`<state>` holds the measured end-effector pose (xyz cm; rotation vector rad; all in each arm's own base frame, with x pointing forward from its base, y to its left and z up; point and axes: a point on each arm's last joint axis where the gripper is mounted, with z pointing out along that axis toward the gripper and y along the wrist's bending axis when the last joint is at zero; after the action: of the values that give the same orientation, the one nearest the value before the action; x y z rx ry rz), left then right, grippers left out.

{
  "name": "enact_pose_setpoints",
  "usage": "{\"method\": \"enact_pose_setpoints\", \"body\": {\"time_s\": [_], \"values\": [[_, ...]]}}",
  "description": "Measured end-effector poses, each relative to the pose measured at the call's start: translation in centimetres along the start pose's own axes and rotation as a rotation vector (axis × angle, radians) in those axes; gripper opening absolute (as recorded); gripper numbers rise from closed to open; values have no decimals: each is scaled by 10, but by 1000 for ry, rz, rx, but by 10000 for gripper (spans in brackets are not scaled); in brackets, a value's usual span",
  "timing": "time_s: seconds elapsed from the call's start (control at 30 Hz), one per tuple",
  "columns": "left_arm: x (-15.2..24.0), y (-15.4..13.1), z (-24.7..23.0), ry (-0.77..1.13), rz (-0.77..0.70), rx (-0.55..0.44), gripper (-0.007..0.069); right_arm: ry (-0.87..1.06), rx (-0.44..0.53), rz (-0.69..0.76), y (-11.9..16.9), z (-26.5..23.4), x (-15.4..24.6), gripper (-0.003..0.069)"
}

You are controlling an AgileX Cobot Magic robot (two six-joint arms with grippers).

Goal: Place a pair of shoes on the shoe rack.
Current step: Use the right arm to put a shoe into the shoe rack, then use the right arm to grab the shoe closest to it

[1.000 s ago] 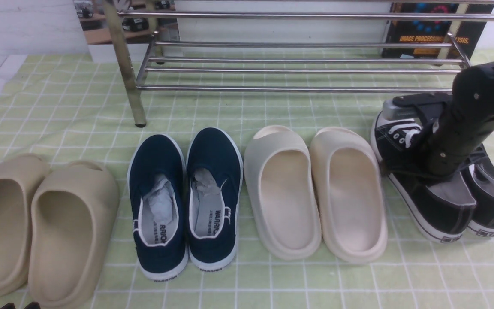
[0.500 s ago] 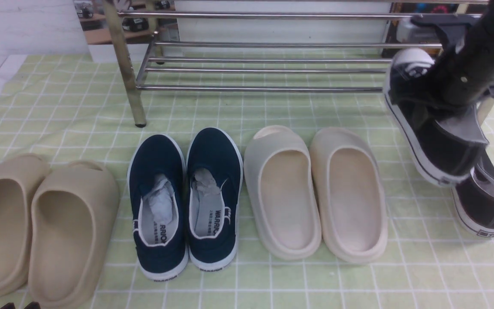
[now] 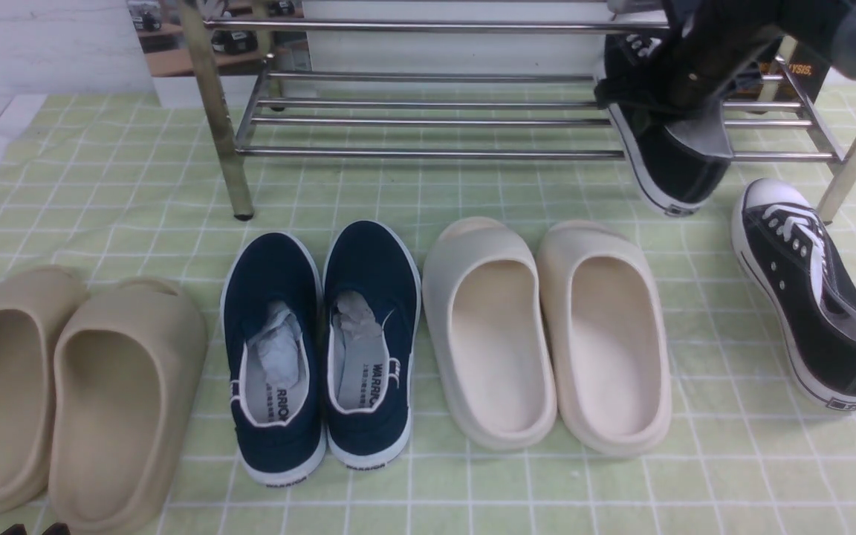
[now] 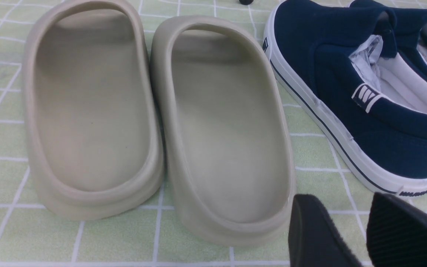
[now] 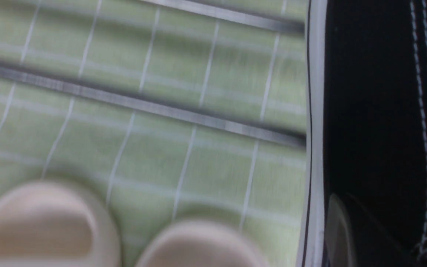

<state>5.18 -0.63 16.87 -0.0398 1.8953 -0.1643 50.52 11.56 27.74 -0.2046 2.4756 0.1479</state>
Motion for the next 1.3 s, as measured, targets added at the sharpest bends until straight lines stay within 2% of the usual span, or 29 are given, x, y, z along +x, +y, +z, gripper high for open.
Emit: {"method": "enact_pose_setpoints", "body": {"time_s": [0.17, 0.2, 0.3, 0.33, 0.37, 0.4, 0.43, 0.47, 0.5, 0.53, 0.57, 0.63, 0.73, 0.83, 0.97, 1.0, 1.07, 1.17, 1.3], "values": [[0, 0, 0, 0, 0, 0, 240, -23, 3, -52, 0, 16, -5, 42], [0, 0, 0, 0, 0, 0, 240, -21, 3, -60, -1, 20, -5, 74], [0, 0, 0, 0, 0, 0, 240, -44, 8, -75, -1, 14, -9, 235], [0, 0, 0, 0, 0, 0, 240, -44, 8, -75, -1, 14, -9, 235], [0, 0, 0, 0, 0, 0, 240, -51, 8, -78, -1, 5, -11, 349], [0, 0, 0, 0, 0, 0, 240, -56, 6, -77, 0, 0, -13, 399], [0, 0, 0, 0, 0, 0, 240, -58, 5, -77, 0, -2, -13, 411], [0, 0, 0, 0, 0, 0, 240, -67, -5, -72, 1, -17, -16, 505], [0, 0, 0, 0, 0, 0, 240, -82, -14, -66, 2, -32, -18, 566], [0, 0, 0, 0, 0, 0, 240, -84, -16, -66, 3, -35, -18, 575], [0, 0, 0, 0, 0, 0, 240, -101, -22, -63, 4, -57, -20, 620], [0, 0, 0, 0, 0, 0, 240, -105, -20, -67, 4, -94, -19, 662], [0, 0, 0, 0, 0, 0, 240, -59, 15, -71, 1, -139, -6, 664], [0, 0, 0, 0, 0, 0, 240, 77, 84, -22, -14, -159, 23, 610], [0, 0, 0, 0, 0, 0, 240, 315, 158, 79, -43, -119, 74, 512], [0, 0, 0, 0, 0, 0, 240, 329, 162, 89, -46, -117, 77, 508], [0, 0, 0, 0, 0, 0, 240, 441, 184, 140, -61, -85, 112, 474], [0, 0, 0, 0, 0, 0, 240, 428, 185, 206, -75, -60, 134, 465], [0, 0, 0, 0, 0, 0, 240, 392, 185, 214, -81, -33, 144, 484]]}}
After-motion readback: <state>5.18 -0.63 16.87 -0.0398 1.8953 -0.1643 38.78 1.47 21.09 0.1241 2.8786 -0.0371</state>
